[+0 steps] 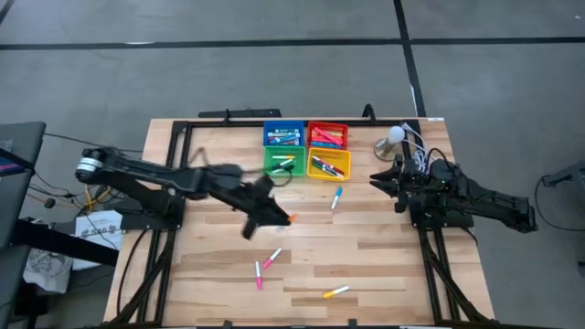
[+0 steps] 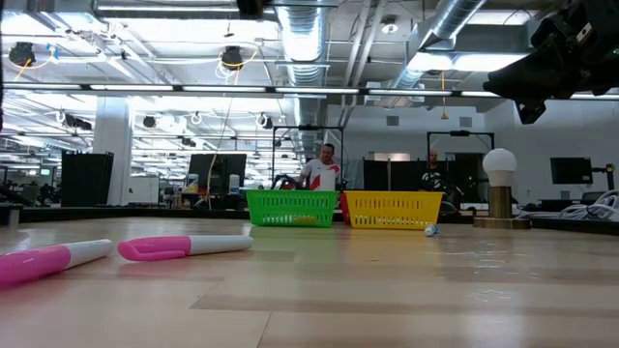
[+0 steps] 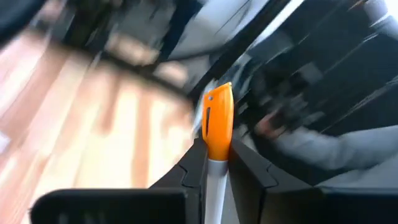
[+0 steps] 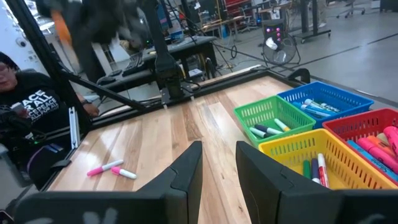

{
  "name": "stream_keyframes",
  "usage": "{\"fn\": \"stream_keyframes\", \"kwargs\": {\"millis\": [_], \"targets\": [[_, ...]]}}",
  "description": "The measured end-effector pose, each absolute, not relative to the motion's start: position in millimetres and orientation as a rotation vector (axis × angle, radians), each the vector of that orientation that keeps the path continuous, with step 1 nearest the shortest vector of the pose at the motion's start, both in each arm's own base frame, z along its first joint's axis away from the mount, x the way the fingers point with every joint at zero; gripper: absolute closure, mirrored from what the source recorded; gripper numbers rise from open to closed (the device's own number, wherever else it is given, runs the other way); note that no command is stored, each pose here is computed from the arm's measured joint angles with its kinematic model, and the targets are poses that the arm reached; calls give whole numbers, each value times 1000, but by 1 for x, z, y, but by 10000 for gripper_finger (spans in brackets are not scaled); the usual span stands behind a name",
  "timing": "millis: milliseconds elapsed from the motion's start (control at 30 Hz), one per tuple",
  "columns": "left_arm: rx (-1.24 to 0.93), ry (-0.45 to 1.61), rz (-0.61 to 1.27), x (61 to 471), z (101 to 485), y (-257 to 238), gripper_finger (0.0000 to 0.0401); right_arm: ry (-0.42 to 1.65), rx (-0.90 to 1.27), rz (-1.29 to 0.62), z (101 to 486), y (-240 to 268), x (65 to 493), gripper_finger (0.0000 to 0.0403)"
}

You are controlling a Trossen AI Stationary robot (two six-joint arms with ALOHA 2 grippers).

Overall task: Pick & Place Markers
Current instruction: Put the orange highlighter in the green bin

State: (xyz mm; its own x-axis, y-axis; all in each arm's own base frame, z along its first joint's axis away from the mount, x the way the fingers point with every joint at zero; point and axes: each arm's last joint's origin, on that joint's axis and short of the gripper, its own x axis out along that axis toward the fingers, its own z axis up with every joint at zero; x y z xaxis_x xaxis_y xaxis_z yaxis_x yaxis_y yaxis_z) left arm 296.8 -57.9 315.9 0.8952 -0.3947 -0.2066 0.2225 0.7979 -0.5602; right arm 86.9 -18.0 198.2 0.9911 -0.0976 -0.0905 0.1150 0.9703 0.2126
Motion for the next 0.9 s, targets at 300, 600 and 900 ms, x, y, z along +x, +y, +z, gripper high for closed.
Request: {"fn": "stream_keyframes", "kwargs": {"millis": [300,600,900], "targets": [[-509,710,-135,334,226,-28,355,80,220,-108,198,-18,87,316],[-297,730,33,329,219,42,354,80,220,-108,198,-18,87,316],[-3,684,214,323,255,115,354,80,212,-108,198,-18,87,316]]}}
